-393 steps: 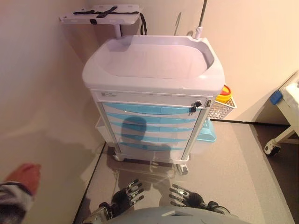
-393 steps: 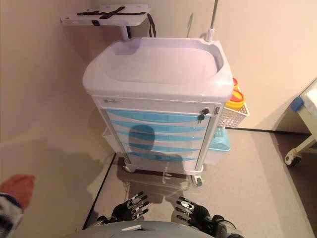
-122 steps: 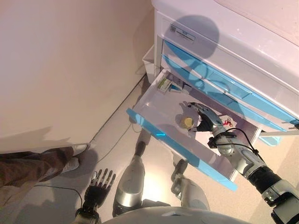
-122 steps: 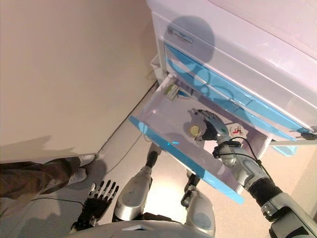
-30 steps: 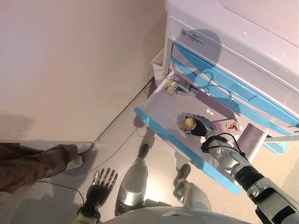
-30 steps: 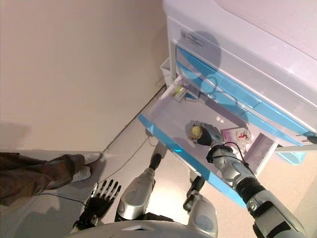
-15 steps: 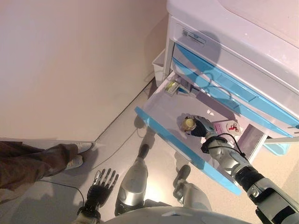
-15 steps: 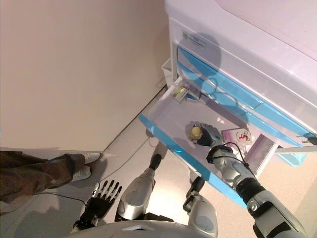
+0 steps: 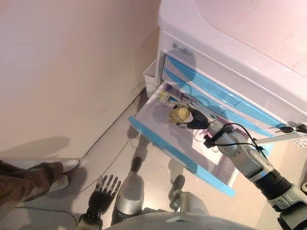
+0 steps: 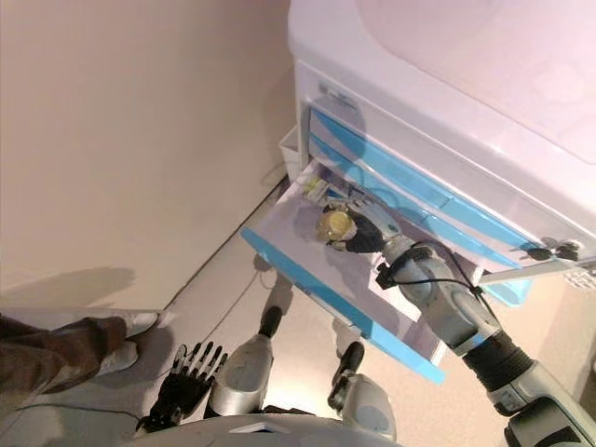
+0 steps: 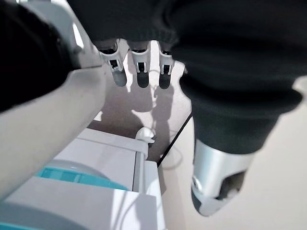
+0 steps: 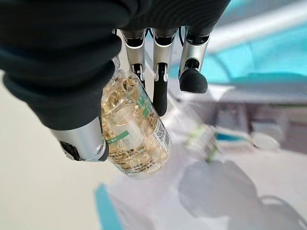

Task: Open the drawer and pick up the medicine

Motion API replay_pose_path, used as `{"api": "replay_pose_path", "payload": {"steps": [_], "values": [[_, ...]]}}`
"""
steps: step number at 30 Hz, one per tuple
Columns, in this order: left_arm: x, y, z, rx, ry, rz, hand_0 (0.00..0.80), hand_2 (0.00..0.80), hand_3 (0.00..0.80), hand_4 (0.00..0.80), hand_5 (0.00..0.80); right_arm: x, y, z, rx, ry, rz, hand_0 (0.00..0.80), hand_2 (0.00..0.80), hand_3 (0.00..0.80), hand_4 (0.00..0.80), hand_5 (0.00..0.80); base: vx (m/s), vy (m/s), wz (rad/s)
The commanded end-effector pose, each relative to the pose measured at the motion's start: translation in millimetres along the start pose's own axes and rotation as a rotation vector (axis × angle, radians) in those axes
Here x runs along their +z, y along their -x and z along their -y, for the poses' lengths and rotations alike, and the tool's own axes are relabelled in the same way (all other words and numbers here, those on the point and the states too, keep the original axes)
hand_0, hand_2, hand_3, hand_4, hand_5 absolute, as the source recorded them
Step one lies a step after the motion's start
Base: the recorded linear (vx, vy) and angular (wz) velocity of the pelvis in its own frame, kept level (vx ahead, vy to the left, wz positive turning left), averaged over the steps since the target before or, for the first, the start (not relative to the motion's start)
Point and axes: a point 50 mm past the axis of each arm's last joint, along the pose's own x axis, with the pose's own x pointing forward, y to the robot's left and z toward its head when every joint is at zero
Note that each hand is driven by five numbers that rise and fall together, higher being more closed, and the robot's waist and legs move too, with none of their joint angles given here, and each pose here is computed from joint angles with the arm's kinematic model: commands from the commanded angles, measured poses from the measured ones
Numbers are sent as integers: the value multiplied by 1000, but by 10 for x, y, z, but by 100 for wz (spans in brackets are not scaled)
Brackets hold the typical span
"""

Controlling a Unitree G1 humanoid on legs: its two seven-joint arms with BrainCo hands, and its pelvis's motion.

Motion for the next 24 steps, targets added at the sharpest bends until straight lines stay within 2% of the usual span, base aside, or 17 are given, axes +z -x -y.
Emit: {"api": "replay_pose_path", "payload": {"steps": [1, 8, 12, 17, 24], "values": [[-91, 216, -208, 77, 10, 2, 0, 0, 0, 0, 0, 378, 49, 254, 28, -5, 232, 800, 800, 800, 800, 800, 41, 29, -10], [-110, 222, -233, 114, 41, 20, 0, 0, 0, 0, 0, 723, 181, 545, 76, -48, 432, 800, 800, 800, 800, 800, 53, 28, -14], [-79, 228, -264, 140, 55, 34, 0, 0, 0, 0, 0, 832, 217, 731, 95, -142, 488, 800, 800, 800, 800, 800, 44, 4, -13], [-37, 246, -301, 172, 69, 55, 0, 0, 0, 0, 0, 779, 156, 978, 40, -297, 452, 800, 800, 800, 800, 800, 45, -12, -10], [32, 302, -374, 213, 63, 63, 0, 0, 0, 0, 0, 471, 57, 1348, -149, -416, 289, 800, 800, 800, 800, 800, 48, -15, -5]]}}
